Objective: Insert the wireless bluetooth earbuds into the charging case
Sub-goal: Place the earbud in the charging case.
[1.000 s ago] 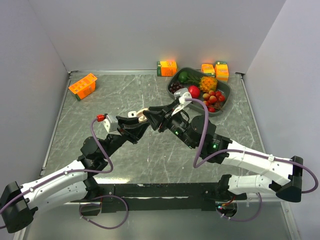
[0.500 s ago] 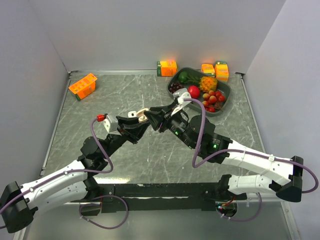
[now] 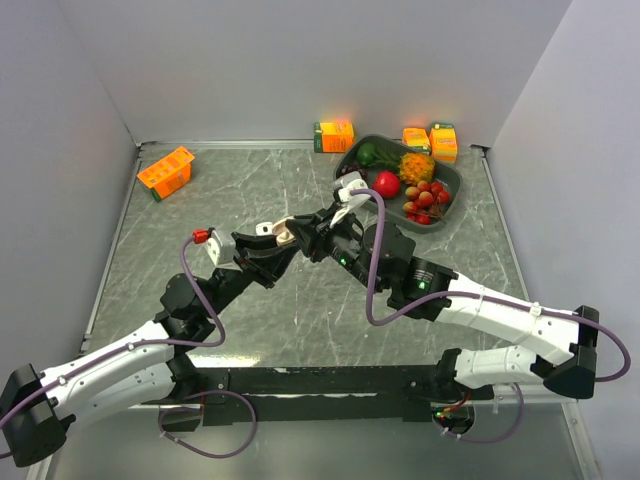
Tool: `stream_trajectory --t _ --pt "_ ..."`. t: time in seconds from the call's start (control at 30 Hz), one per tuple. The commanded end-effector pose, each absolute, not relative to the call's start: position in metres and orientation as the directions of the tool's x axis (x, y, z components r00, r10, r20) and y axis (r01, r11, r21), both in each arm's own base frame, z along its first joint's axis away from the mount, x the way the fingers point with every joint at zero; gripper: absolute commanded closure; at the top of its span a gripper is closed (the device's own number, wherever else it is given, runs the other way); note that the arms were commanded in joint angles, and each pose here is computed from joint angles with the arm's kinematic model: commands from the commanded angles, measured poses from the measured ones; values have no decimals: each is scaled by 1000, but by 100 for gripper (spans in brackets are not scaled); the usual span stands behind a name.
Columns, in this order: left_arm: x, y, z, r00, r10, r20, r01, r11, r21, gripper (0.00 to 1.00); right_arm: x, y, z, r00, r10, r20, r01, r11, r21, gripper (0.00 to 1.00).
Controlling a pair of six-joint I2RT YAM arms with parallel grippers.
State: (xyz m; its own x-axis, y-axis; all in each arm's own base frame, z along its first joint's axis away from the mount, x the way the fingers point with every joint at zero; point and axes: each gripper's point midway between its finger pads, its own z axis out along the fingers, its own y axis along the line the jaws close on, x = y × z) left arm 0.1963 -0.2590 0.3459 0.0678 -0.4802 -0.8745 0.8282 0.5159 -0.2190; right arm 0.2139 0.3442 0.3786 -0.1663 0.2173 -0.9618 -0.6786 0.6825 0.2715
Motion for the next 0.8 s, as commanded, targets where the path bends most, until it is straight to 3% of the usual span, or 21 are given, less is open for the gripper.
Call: stream_trajectory --t 0.0,0.13,0.33,0.77 --pt "189 -253 372 106 -536 -837 843 496 -211 99 212 341 397 -149 233 -961 -681 681 270 76" --pt "189 -252 372 107 -536 -838 843 496 -209 99 212 338 397 -141 225 -964 -676 690 260 82" --pt "189 -252 370 107 -533 -839 839 501 -211 99 213 333 399 -129 214 -968 -670 701 245 100" --pt "194 -254 364 96 -519 -849 829 514 -221 99 210 314 416 -66 241 -968 -666 712 223 100"
